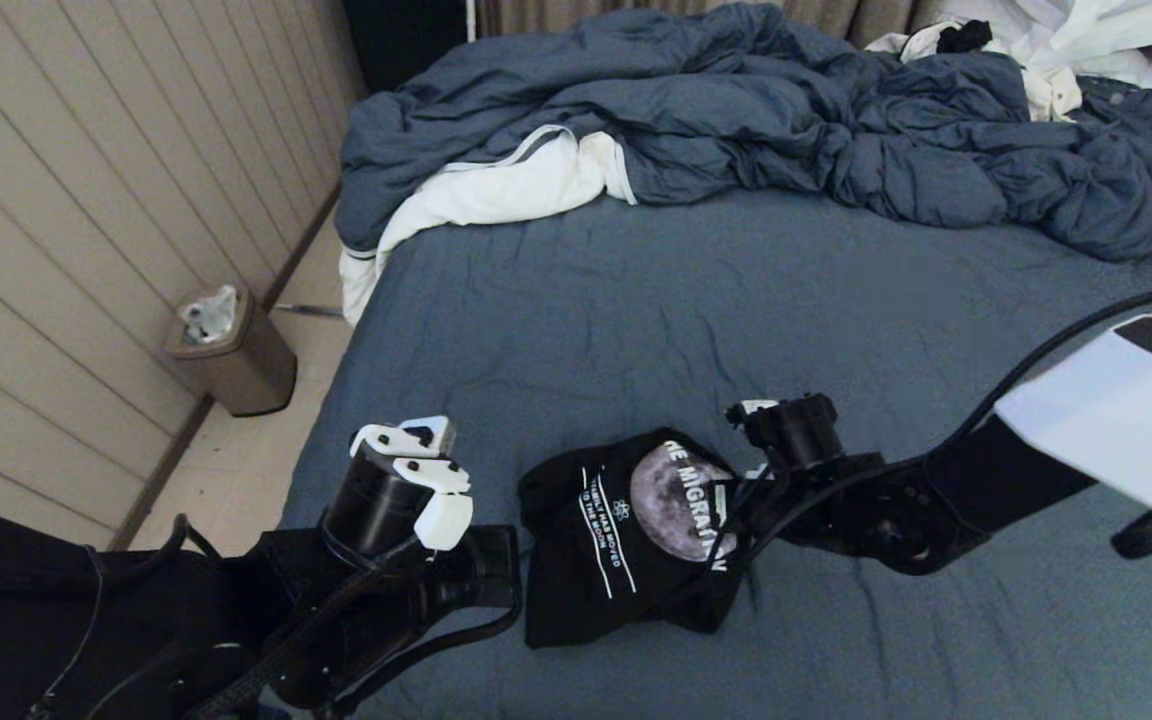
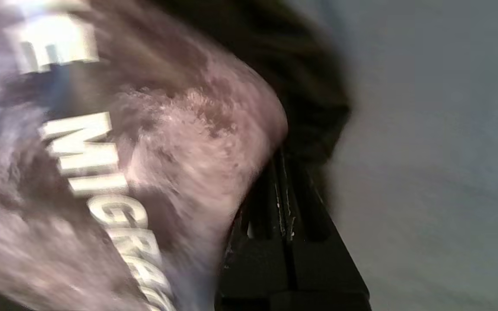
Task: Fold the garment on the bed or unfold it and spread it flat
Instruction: Unford the black T-shirt
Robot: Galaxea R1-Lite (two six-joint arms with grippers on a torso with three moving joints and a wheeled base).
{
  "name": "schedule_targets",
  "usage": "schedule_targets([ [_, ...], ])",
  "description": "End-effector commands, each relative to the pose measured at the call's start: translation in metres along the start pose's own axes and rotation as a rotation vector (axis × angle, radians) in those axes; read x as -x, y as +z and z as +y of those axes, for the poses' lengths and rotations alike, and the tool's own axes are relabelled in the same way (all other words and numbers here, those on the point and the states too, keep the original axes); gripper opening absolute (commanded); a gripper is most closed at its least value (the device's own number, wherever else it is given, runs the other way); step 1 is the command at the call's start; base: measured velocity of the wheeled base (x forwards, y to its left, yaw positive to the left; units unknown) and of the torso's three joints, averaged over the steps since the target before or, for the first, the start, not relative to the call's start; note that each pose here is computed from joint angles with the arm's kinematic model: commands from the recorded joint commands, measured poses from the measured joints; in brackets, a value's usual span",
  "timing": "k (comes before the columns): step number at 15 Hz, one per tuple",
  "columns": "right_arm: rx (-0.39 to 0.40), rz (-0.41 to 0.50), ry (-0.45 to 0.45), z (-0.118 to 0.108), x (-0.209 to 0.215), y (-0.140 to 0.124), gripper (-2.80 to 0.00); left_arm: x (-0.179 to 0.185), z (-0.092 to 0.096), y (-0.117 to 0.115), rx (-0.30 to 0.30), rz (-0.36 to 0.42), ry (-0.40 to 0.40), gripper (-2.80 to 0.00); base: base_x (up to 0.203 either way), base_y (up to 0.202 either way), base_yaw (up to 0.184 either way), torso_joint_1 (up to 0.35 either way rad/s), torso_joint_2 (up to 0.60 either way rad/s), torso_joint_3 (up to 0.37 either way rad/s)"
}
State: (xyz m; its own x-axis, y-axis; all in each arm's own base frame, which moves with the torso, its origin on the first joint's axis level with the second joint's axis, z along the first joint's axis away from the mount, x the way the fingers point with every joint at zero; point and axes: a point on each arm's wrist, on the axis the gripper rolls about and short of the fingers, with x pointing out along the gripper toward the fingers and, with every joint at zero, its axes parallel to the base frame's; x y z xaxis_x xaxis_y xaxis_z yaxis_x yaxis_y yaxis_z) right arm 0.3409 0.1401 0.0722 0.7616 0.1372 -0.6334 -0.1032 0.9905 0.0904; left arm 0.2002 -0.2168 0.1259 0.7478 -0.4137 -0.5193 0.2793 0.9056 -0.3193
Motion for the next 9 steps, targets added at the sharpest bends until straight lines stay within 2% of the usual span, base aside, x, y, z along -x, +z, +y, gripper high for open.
schedule_targets([
  [1, 0.021, -0.007, 0.03, 0.017, -0.009, 0.0, -2.8, -0.005, 0.0, -0.003, 0.003, 0.011, 0.008, -2.8, 0.0, 0.0, 0.0, 0.0, 0.0, 0.0],
  [4, 0.049, -0.041, 0.087, 0.042, -0.001, 0.005, -2.8, -0.017, -0.002, -0.007, 0.011, -0.01, -0.001, -2.8, 0.0, 0.0, 0.0, 0.0, 0.0, 0.0],
  [9, 0.138, -0.078, 0.245, 0.108, 0.025, -0.001, -2.8, -0.022, -0.002, -0.008, 0.016, -0.025, -0.008, -2.8, 0.0, 0.0, 0.0, 0.0, 0.0, 0.0],
])
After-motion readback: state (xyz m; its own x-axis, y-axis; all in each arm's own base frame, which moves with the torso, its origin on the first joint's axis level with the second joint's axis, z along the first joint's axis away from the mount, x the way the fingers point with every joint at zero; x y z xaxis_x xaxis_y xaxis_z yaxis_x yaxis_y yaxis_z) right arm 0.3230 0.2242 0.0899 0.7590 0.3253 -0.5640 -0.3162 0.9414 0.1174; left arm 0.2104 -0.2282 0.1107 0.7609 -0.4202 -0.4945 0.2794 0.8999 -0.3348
